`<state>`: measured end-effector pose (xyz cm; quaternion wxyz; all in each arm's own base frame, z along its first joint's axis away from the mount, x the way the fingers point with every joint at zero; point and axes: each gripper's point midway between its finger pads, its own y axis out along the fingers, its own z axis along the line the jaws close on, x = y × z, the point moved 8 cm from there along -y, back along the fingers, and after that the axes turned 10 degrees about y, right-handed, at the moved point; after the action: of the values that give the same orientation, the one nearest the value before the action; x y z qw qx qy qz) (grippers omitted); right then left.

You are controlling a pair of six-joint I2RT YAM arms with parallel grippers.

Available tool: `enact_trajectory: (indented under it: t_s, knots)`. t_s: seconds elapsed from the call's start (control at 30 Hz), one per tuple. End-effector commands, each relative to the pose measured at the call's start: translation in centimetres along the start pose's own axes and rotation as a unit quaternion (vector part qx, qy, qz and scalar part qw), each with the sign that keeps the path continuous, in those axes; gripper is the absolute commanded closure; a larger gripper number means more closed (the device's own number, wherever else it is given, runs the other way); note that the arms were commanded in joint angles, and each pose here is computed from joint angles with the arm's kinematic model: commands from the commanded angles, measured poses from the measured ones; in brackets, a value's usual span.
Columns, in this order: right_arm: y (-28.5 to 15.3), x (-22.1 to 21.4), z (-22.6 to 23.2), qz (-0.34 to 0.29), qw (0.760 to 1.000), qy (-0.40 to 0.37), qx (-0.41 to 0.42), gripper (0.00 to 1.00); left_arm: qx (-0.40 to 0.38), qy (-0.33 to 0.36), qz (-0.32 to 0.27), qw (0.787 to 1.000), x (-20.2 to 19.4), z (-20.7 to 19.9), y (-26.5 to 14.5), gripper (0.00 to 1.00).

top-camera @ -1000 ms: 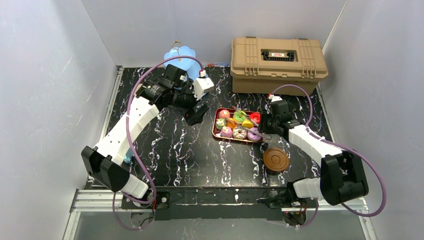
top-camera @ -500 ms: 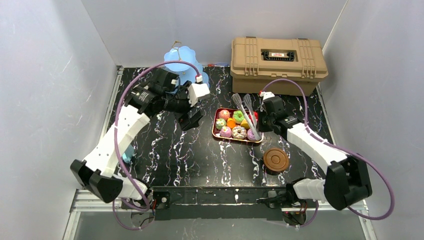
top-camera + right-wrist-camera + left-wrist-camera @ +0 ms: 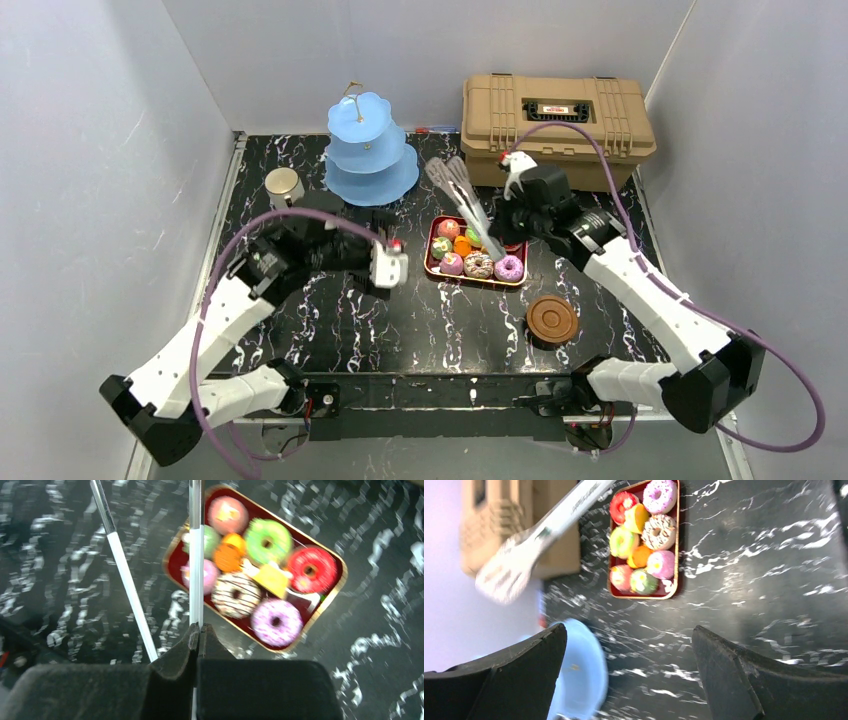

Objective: Serve the afternoon tea
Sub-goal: Pick up the clamp from the tray.

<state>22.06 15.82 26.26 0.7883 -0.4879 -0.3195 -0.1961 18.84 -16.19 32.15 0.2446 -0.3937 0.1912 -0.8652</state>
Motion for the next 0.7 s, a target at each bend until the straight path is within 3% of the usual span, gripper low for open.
enact_trajectory:
  t_s: [0.0, 0.1, 0.23, 0.47, 0.67]
  knots:
    - [-1.8, 2.0, 5.9, 0.015, 0.996, -0.012, 0.089, 0.99, 0.104, 0.293, -0.034, 0.950, 1.7, 2.0, 0.9, 0.07]
    - [-2.0, 1.8, 9.0, 0.045, 0.993, -0.040, 0.105, 0.99, 0.138, 0.393, -0.024, 0.909, 1.7, 2.4, 1.6, 0.07]
    - [-2.0, 1.0, 11.4, 0.077, 0.989, -0.077, 0.100, 0.99, 0.168, 0.441, 0.005, 0.882, 1.3, 3.0, 1.9, 0.08]
    - [-2.9, 1.2, 13.4, 0.085, 0.985, -0.105, 0.107, 0.99, 0.112, 0.440, 0.053, 0.890, -0.2, 1.6, 1.4, 0.13]
    - [-3.7, 1.6, 14.2, 0.084, 0.983, -0.110, 0.123, 0.99, 0.076, 0.414, 0.070, 0.904, -0.7, 0.9, 0.8, 0.33]
